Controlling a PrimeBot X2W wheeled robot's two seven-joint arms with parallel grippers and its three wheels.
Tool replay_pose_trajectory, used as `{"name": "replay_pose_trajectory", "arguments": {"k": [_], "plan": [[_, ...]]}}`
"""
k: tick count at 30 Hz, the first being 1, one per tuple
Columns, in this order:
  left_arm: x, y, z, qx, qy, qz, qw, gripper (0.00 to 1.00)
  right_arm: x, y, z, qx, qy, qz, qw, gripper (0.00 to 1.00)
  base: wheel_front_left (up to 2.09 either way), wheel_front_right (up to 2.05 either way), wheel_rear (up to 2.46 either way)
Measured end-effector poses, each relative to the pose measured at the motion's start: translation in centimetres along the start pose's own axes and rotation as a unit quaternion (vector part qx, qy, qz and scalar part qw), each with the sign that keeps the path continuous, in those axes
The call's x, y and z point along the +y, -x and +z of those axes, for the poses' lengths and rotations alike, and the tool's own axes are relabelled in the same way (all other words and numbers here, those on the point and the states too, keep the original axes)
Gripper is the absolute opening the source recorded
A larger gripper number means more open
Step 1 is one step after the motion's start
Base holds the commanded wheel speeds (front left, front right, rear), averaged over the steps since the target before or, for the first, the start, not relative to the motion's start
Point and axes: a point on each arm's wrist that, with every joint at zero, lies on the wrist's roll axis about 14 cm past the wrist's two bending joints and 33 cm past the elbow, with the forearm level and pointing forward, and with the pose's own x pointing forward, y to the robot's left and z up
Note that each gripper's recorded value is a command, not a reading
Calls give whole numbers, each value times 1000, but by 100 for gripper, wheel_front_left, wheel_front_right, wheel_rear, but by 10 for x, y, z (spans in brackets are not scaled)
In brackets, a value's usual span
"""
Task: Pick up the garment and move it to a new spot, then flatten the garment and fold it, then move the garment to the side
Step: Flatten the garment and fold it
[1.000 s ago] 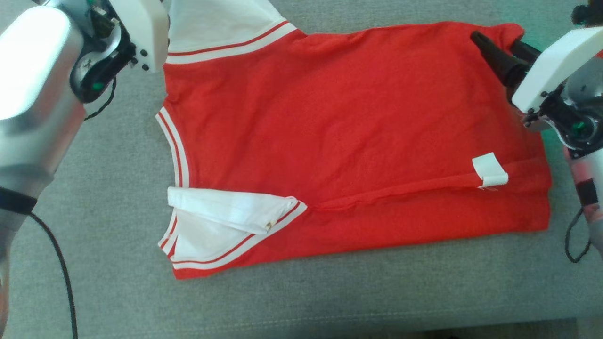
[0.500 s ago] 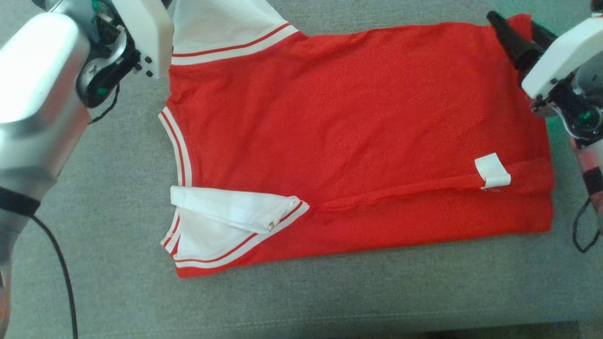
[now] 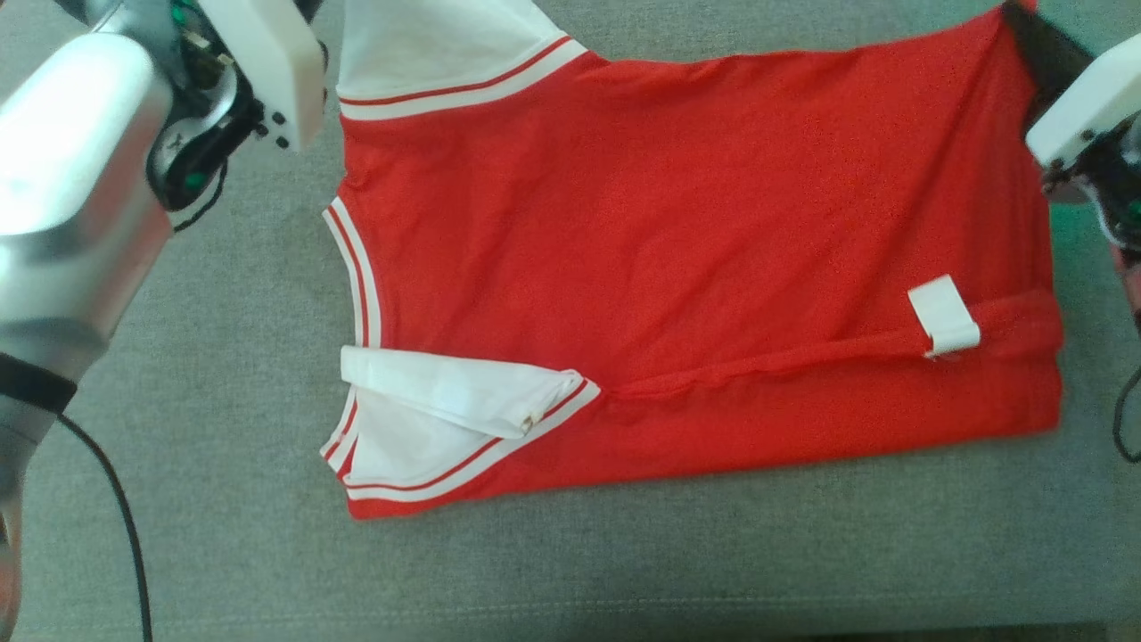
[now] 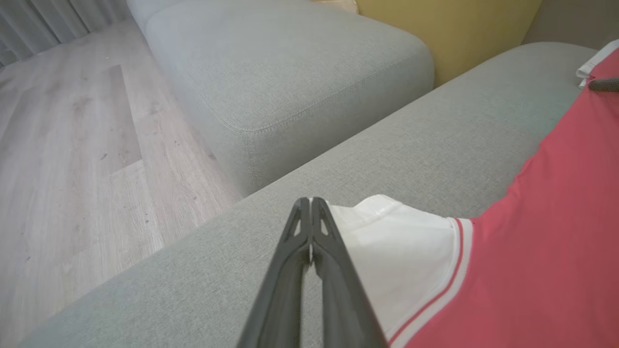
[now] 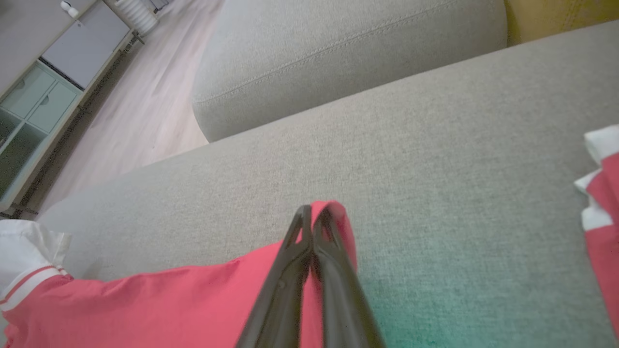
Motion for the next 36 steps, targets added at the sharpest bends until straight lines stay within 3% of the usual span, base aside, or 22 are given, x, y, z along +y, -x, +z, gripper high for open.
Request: {"name": "replay_pose_trajectory", "arguments": {"k": [9,18,32,36], "plan": [[18,8,40,-80,-20,33,996,0,-8,9,30,-44,0,-9,999,0,0,0,0],[9,28,64,-115,-11,31,993,0,-6,27,35,-53,-8,-5,999,0,0,0,0],[-34,102,24,-105,63,29,992,0,-9,68,3,-35,-3,0,999,0,0,0,0],[-53,134,5,-97,94,45,990,0,-13,79,-20,-15,-16,0,1000,0,0,0,0]]}}
